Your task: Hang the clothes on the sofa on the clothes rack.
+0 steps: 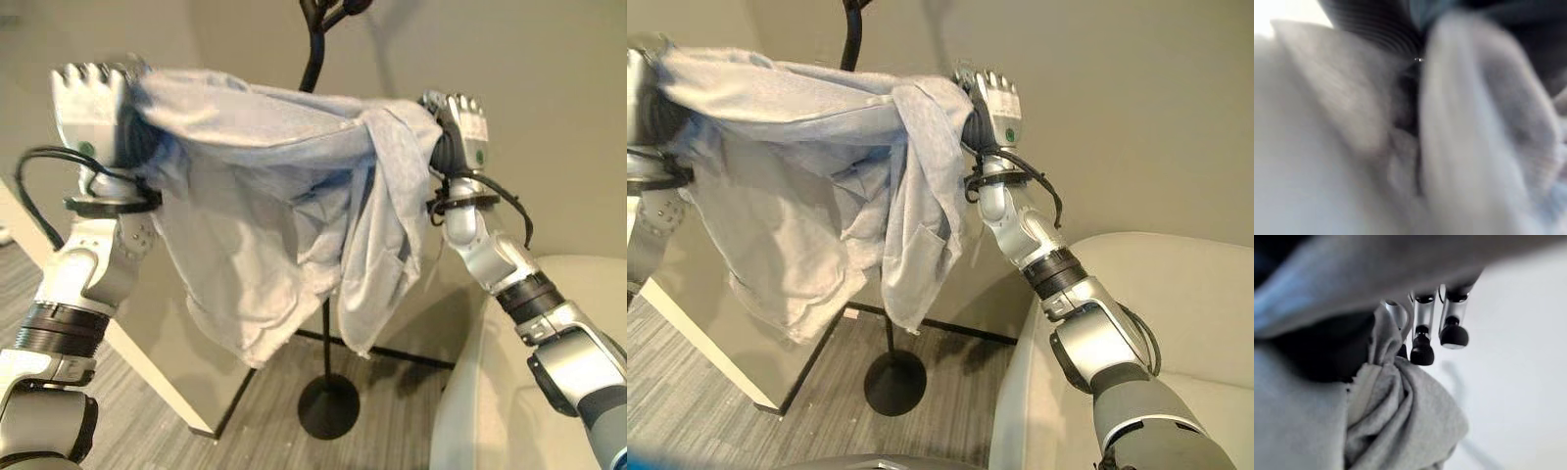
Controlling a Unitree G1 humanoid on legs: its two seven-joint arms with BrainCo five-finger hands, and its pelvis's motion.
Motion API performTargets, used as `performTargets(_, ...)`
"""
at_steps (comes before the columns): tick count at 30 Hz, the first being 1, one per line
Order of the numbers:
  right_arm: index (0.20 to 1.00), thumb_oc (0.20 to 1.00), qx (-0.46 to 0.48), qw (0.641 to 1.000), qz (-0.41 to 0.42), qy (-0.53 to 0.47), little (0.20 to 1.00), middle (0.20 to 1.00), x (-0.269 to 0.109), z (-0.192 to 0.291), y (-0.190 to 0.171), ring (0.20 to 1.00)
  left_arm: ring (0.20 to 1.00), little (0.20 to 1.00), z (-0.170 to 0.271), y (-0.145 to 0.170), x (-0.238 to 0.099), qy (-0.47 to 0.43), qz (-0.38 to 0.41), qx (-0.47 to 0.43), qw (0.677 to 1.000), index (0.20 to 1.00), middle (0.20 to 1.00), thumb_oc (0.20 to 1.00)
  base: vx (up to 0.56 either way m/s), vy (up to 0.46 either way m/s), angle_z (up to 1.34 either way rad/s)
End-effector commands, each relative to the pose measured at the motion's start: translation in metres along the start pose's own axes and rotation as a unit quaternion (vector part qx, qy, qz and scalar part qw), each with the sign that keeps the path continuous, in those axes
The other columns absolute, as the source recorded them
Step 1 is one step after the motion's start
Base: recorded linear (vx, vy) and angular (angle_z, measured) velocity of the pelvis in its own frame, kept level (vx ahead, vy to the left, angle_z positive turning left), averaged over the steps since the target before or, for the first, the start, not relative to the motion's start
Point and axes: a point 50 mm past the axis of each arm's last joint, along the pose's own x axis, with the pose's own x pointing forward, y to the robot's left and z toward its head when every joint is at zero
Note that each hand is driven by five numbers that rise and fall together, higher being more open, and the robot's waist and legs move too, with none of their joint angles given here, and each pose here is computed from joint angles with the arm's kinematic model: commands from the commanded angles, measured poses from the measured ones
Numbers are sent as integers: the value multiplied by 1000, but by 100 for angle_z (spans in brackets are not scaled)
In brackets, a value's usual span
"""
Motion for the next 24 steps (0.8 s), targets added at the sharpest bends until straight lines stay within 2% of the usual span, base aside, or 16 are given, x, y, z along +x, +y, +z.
performTargets(1,200,200,-25,995,-92,3,200,200,48,-1,-49,200,200,200,-9,18,38,53,56,-23,997,200,200,200,-18,-1,8)
performTargets(4,200,200,-60,991,-112,34,200,200,63,-13,-62,200,200,200,-5,8,56,54,34,-11,998,200,200,200,-40,-12,6)
performTargets(15,200,200,-117,980,-138,79,200,200,82,-30,-84,200,200,200,0,-10,77,82,-10,-4,997,200,200,200,-8,0,3)
performTargets(19,200,200,-124,982,-114,82,200,200,76,-32,-71,200,200,200,10,-22,72,82,-27,-19,996,200,200,200,-20,4,-1)
performTargets(21,200,200,-114,988,-58,88,200,200,61,-34,-42,200,200,200,5,-40,54,96,-75,-15,992,200,200,200,-13,15,-1)
performTargets(22,200,200,-114,988,-57,88,200,200,61,-35,-42,200,200,200,5,-40,54,96,-75,-15,992,200,200,200,-12,20,-3)
performTargets(24,200,200,-101,989,-13,103,200,200,46,-37,-19,200,200,200,5,-56,37,113,-112,-19,987,200,200,200,-7,8,-2)
